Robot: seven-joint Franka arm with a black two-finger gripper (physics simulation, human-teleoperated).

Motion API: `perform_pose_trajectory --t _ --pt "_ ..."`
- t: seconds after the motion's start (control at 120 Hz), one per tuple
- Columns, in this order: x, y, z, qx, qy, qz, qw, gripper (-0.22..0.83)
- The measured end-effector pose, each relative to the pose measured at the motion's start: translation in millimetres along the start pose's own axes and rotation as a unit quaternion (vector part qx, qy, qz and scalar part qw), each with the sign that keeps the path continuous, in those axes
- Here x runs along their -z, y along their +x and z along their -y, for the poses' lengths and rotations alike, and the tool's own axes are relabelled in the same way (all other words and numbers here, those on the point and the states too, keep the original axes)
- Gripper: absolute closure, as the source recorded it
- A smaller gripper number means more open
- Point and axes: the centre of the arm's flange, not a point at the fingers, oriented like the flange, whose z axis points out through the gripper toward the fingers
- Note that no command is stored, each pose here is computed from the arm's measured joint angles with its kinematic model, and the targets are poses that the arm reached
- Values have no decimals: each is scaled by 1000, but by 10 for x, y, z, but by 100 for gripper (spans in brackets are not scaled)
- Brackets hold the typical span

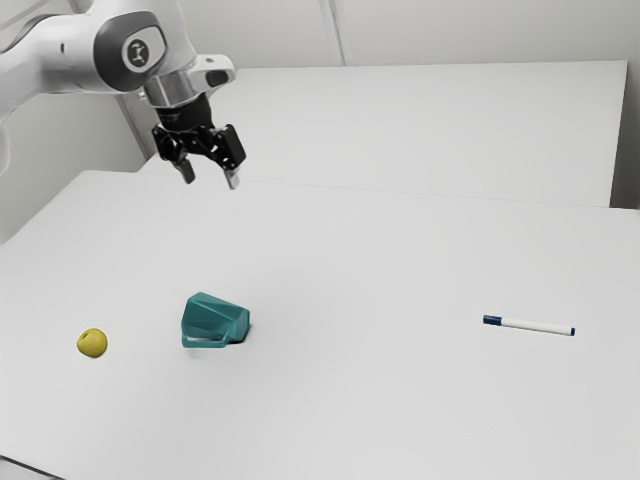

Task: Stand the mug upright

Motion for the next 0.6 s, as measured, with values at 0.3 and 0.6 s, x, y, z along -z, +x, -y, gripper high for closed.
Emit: perform_pose_trajectory --t 0.3,0.6 --pt "12 -38 -242 -21 -13 -5 1000 0" --pt "-575 -304 851 79 -111 15 991 0"
